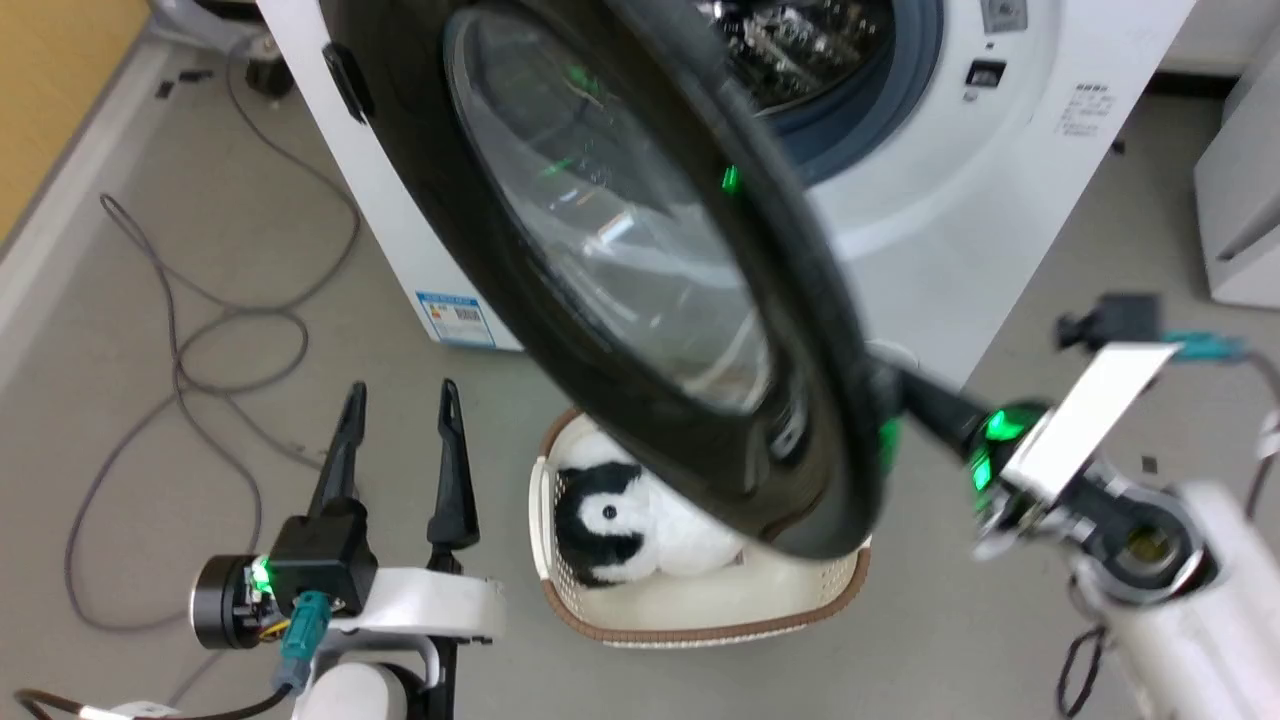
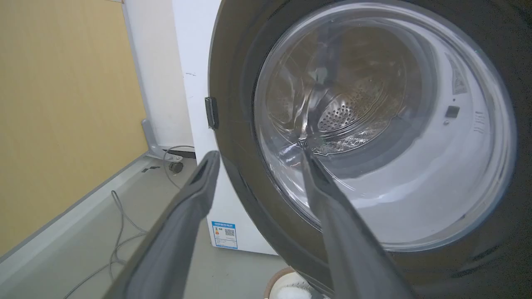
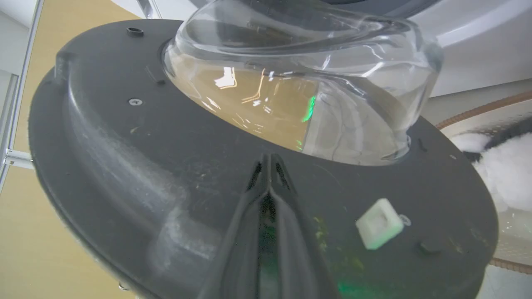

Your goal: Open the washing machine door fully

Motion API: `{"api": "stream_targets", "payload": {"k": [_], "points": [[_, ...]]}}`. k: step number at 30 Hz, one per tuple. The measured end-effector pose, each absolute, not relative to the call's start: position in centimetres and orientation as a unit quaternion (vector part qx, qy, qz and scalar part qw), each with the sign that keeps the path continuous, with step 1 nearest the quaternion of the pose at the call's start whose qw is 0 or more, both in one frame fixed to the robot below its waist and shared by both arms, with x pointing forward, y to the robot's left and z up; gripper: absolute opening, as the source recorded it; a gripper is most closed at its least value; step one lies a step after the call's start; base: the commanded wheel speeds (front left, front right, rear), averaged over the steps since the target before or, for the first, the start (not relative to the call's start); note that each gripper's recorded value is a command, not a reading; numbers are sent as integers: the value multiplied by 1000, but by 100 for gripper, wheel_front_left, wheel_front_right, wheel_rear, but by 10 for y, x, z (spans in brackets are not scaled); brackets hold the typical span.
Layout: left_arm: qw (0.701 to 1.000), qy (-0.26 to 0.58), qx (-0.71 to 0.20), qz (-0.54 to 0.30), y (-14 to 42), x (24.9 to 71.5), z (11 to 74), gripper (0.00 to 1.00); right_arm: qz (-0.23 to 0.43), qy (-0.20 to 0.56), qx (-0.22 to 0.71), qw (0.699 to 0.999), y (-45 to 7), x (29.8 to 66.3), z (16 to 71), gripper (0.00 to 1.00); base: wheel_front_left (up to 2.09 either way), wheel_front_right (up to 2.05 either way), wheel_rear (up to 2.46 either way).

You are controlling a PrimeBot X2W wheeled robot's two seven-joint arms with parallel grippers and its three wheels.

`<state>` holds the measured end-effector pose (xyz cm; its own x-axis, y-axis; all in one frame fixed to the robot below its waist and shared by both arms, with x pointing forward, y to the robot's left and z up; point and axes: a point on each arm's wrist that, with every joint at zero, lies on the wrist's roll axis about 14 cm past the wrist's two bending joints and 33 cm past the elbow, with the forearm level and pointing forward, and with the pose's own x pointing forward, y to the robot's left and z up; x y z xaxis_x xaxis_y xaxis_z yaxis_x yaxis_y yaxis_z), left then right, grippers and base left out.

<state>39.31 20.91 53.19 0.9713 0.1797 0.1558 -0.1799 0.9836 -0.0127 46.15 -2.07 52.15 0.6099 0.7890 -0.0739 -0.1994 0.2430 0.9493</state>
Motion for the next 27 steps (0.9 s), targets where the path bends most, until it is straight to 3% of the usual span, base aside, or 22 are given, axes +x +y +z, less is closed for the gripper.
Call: {"api": "stream_targets", "payload": {"k": [20, 24, 27], "points": [[993, -73, 1, 91, 214, 364, 530, 100, 449, 343, 484, 668, 60, 341, 530, 0, 0, 0, 0], [993, -73, 0, 94, 215, 361, 530, 100, 454, 346, 481, 666, 65, 330, 530, 0, 0, 0, 0], [993, -73, 0, 94, 216, 358, 530, 100, 443, 321, 486, 682, 61, 334, 535, 0, 0, 0, 0]]}}
